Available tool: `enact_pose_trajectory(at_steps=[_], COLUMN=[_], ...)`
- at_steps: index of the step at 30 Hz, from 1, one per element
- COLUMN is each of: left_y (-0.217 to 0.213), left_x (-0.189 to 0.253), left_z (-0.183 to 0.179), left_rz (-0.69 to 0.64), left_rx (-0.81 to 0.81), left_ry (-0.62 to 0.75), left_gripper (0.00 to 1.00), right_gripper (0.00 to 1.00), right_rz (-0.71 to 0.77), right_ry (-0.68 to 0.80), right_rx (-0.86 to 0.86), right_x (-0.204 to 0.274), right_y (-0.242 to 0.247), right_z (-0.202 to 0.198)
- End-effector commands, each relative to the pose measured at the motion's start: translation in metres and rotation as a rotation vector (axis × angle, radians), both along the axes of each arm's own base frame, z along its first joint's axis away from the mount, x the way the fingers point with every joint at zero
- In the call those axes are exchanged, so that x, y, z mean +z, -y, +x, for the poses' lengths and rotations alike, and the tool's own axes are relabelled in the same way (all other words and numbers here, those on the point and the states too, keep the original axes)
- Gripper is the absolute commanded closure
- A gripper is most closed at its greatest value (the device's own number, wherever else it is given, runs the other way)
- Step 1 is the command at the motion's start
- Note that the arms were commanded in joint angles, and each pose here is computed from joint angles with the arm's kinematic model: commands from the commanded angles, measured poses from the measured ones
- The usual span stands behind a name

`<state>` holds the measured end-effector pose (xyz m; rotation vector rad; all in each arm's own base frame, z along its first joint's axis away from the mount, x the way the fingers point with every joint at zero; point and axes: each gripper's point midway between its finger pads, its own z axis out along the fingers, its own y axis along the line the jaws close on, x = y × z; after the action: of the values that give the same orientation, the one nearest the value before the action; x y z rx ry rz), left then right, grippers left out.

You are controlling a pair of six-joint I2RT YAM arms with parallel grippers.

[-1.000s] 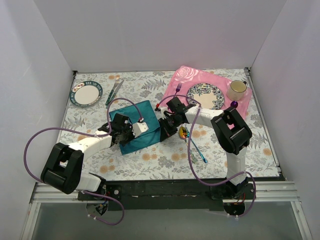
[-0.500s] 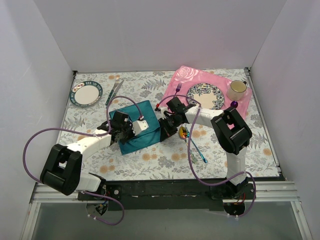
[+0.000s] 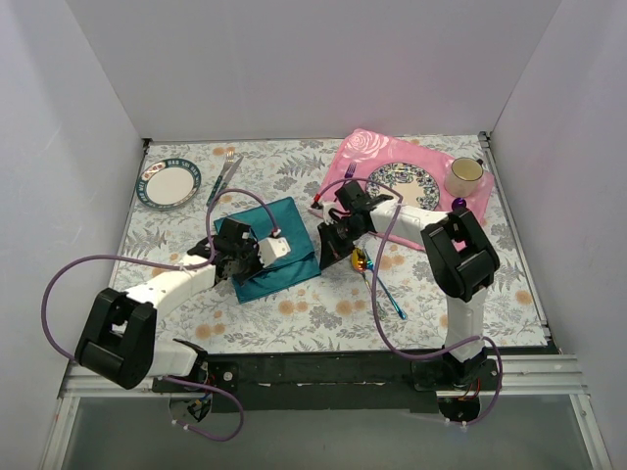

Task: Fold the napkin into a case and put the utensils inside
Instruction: Fold the rectangle-folded napkin at the center of the board.

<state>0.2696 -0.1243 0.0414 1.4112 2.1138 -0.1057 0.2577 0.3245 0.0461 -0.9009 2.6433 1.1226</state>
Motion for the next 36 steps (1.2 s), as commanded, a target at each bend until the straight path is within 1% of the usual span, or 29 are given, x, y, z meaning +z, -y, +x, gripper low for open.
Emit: enact_pose_trajectory(at_steps=[1, 7, 17, 30, 36], left_y=[0.01, 0.011, 0.013, 0.021, 0.02], left_x=[0.022, 0.025, 0.032, 0.035, 0.03], left_z=[0.003, -0.002, -0.014, -0.032, -0.038], left_rz=[-0.058, -0.065, -0.081, -0.133, -0.128], left_rx=[-0.017, -0.034, -0.074, -0.109, -0.117], left_ry=[0.04, 0.034, 0.019, -0.052, -0.077], left_gripper=[1.0, 1.0, 1.0, 1.0, 1.0], right_gripper=[0.94, 0.94, 0.94, 0.94, 0.94], right_rz=[0.05, 0.028, 0.03, 0.028, 0.032], right_ry=[0.04, 0.02, 0.027, 0.042, 0.044], right_rx=[0.025, 0.015, 0.009, 0.006, 0.008], right_x=[0.037, 0.03, 0.033, 0.037, 0.038], right_y=[0.001, 0.01, 0.011, 0.011, 0.009], right_z=[-0.002, -0.006, -0.005, -0.002, 0.0])
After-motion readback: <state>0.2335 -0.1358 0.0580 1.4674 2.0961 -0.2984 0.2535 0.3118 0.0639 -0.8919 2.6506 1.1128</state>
